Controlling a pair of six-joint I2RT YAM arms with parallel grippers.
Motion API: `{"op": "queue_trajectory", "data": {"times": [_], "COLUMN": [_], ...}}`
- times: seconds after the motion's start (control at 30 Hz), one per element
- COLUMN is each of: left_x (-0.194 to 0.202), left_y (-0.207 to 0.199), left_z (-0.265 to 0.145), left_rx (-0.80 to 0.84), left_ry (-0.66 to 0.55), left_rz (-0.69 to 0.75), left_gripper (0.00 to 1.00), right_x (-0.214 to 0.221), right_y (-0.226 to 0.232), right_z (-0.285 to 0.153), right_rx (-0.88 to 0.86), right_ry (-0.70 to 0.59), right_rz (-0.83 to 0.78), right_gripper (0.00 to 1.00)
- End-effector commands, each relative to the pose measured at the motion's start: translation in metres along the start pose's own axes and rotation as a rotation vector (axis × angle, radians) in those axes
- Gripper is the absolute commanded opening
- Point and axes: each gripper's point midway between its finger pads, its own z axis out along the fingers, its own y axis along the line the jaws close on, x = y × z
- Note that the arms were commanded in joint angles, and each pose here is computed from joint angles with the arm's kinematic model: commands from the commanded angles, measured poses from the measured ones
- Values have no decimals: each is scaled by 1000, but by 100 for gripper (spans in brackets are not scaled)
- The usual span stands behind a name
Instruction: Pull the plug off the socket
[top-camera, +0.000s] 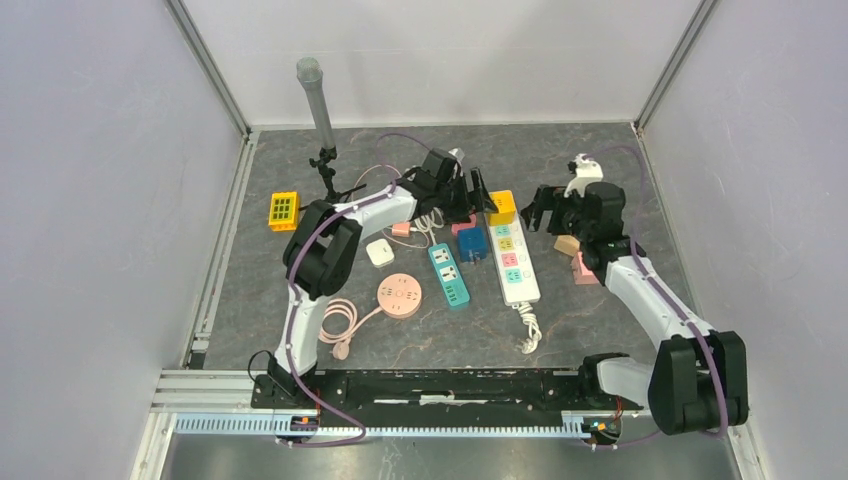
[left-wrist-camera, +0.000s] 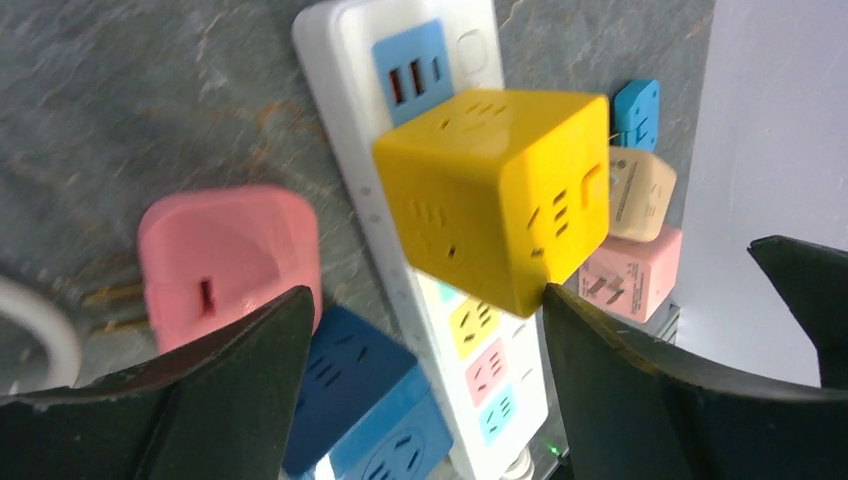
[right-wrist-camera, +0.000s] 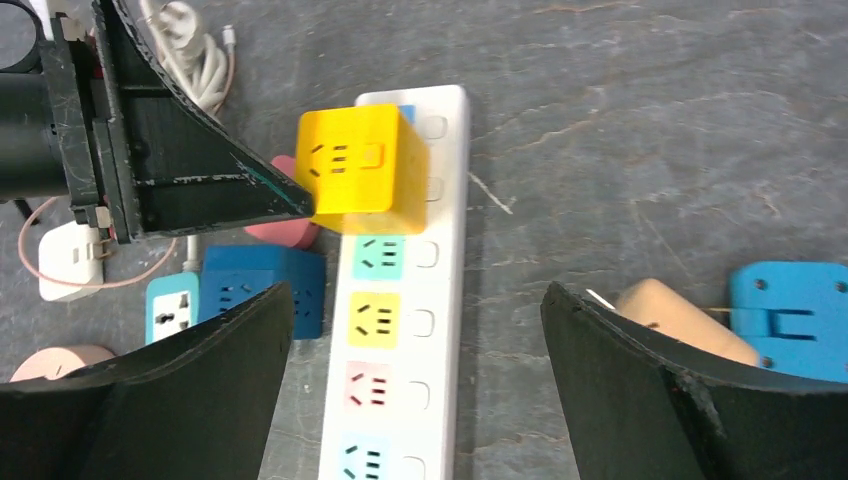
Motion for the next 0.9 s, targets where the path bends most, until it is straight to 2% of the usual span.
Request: {"op": "queue_trajectory", "data": {"times": [0.0, 0.13, 0.23, 0.5, 0.67, 0.77, 0.87], "left_x": [5, -13, -15, -17, -34, -42, -49], "left_y": [34, 32, 36, 39, 33, 35, 33], "left_z": [-23, -53, -62, -53, -44, -31, -17], "left_rx": [-150, -175, -192, -195, -161, -141, -104], "left_ry": [-71, -222, -255, -205, -185, -163, -137], "left_rz": [64, 72, 72, 35, 22, 3, -19], "left_gripper": [90, 92, 92, 88, 86, 82, 75], "right_x": [-7, -2, 1, 0, 10, 19, 32], "right_y": [16, 32, 43, 56, 50, 53, 54], "right_z": [7, 20, 33, 74, 94, 102, 105], "right_rx": [6, 14, 12, 65, 108, 86, 66], "right_ry": [-41, 8, 33, 82, 184, 225, 252], "right_rz": [-35, -90, -121, -203, -248, -246, -236], "right_gripper": [97, 96, 96, 96, 95, 91, 80]}}
